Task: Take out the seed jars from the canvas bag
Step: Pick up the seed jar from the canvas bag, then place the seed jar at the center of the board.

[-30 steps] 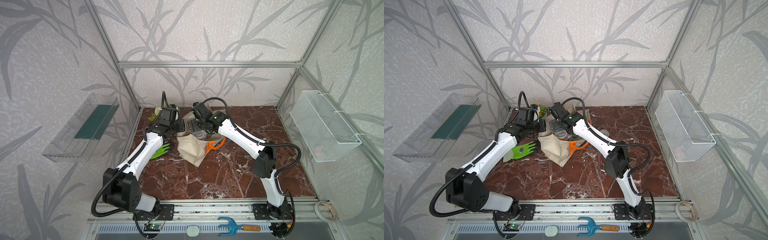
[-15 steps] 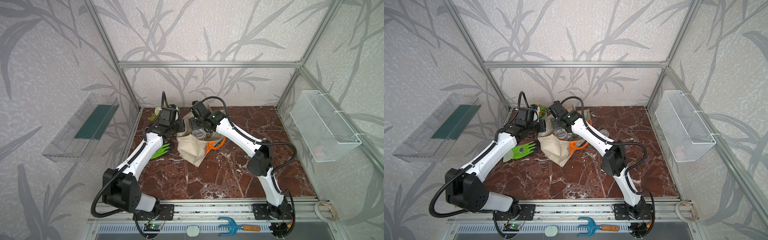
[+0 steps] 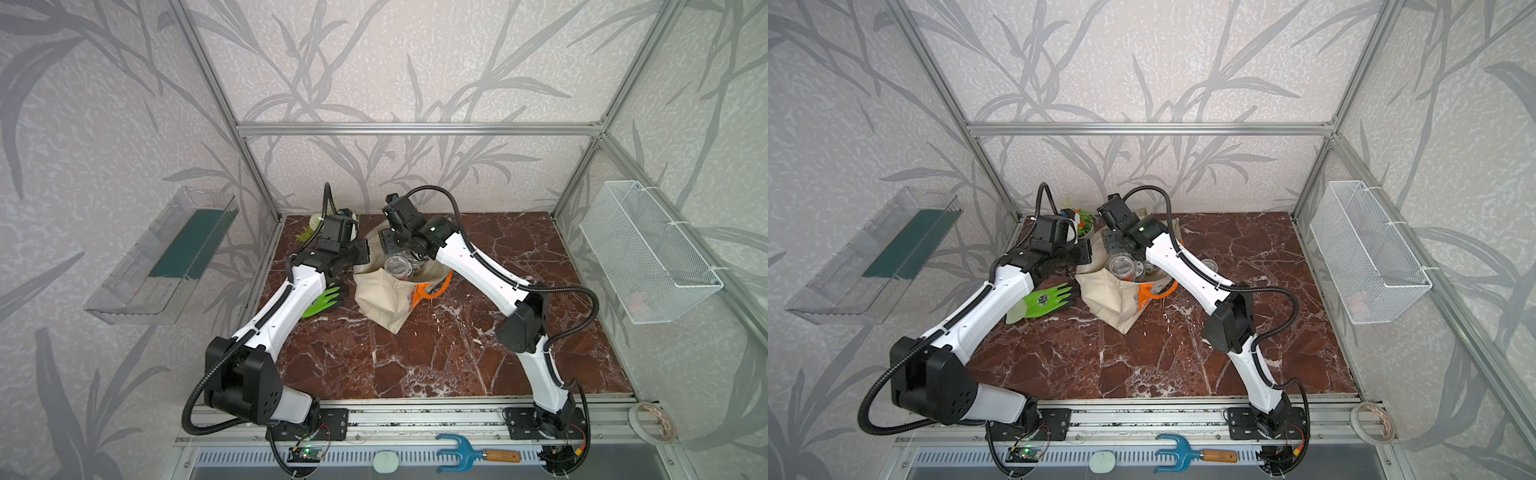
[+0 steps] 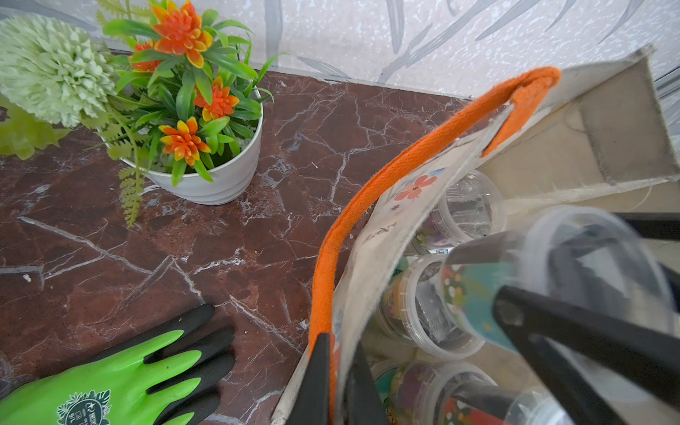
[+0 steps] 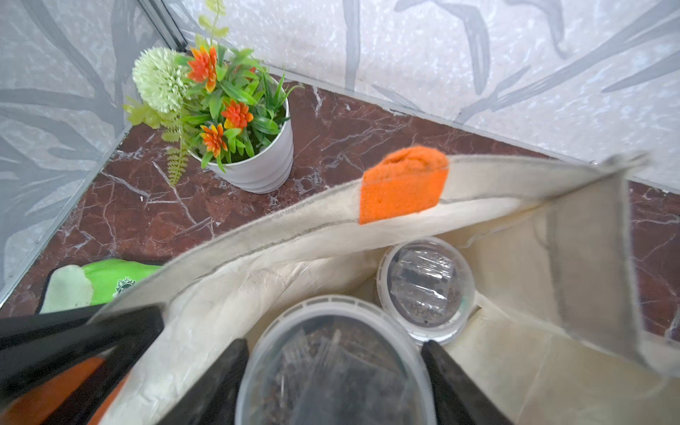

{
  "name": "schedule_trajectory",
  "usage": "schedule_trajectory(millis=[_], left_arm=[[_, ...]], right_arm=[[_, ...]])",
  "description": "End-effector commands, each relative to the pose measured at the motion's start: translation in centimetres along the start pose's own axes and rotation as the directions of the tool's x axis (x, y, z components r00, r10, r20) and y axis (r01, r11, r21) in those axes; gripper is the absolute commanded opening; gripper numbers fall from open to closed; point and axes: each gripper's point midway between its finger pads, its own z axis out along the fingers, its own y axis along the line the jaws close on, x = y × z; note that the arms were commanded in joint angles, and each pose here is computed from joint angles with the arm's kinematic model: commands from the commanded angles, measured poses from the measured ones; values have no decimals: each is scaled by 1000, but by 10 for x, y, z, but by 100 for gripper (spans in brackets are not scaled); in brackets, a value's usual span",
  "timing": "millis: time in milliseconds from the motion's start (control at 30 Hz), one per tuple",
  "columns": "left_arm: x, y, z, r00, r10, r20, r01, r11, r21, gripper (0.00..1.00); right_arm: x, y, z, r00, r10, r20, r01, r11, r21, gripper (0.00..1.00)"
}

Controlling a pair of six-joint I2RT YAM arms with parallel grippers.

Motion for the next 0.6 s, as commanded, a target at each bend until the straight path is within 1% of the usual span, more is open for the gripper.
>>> schedule_trajectory(millis=[0, 67, 167, 300, 400, 567], left_arm=[[-1, 4, -12, 1000, -3, 16, 4, 1000, -20, 0], [0, 4, -12, 1000, -4, 16, 4, 1000, -19, 0], [-1, 4, -12, 1000, -3, 17, 4, 1000, -20, 0], [-1, 4, -11, 1000, -3, 15, 4, 1000, -19, 0], [0, 4, -9, 1000, -1, 11, 1, 1000, -22, 0], [1, 4, -10, 1000, 2, 9, -1, 1000, -22, 0]], right_arm=[[-52, -16, -70, 987, 31, 157, -29, 999, -14, 65], [-59, -26, -91, 981, 41, 189, -41, 999, -4, 65], [-59, -49, -121, 971, 63, 231, -67, 998, 5, 64], [-39, -97, -159, 957, 113, 267, -131, 990, 48, 64], [-8, -139, -178, 950, 178, 257, -207, 974, 88, 64], [69, -203, -184, 936, 294, 192, -331, 921, 203, 65]])
